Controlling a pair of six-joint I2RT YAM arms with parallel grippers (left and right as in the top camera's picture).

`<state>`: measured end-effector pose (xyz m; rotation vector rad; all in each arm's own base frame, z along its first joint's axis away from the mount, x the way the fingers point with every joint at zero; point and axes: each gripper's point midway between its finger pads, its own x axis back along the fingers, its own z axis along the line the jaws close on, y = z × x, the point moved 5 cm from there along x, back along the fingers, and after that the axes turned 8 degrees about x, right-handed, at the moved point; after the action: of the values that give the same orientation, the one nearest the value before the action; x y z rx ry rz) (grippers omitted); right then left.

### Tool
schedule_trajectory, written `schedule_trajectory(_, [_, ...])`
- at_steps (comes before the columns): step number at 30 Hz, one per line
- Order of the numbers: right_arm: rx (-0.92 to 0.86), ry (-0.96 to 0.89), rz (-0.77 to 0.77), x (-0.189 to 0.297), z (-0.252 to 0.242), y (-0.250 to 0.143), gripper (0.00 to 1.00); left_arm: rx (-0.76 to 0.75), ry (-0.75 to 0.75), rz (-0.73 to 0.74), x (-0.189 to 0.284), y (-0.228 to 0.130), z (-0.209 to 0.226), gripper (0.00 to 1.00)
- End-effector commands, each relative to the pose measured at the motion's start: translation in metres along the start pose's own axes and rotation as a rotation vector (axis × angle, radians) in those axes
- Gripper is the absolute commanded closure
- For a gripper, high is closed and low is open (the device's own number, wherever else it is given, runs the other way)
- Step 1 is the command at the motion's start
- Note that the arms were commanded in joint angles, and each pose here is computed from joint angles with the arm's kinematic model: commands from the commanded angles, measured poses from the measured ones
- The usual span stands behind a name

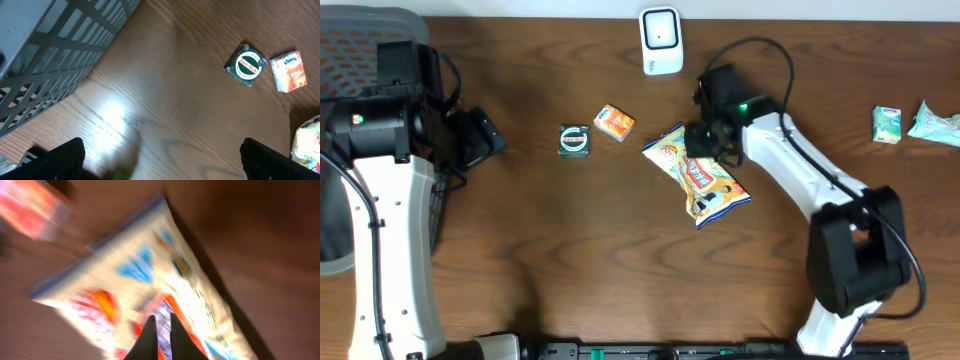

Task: Scan the item barcode

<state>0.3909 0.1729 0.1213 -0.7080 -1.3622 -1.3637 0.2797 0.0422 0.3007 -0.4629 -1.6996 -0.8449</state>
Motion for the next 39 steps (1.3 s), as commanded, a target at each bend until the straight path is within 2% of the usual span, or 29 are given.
schedule_trajectory(1, [0.010,0.025,-0.084,0.020,0.010,0.017,0.97,0.006,0.013,0.007,-0.003,0.000,0.001,0.02])
schedule_trajectory(16, [0.073,0.027,0.157,-0.072,0.040,-0.031,0.99,0.006,0.013,0.007,-0.003,0.000,0.001,0.02])
schedule_trajectory(21, [0.056,0.017,0.147,-0.047,0.035,-0.020,0.95,0.006,0.013,0.007,-0.003,0.000,0.001,0.02])
schedule_trajectory(25, [0.039,-0.001,0.159,0.000,0.025,-0.008,0.89,0.006,0.013,0.007,-0.003,0.000,0.001,0.02])
schedule_trajectory(29, [0.033,-0.090,0.233,0.045,0.000,-0.020,0.83,0.006,0.013,0.007,-0.003,0.000,0.001,0.02])
schedule_trajectory(32, [0.028,-0.244,0.346,0.053,-0.026,-0.042,0.86,0.006,0.013,0.007,-0.003,0.000,0.001,0.02])
schedule_trajectory(39, [0.019,-0.272,0.452,0.021,-0.040,-0.084,0.86,0.006,0.013,0.007,-0.003,0.000,0.001,0.02])
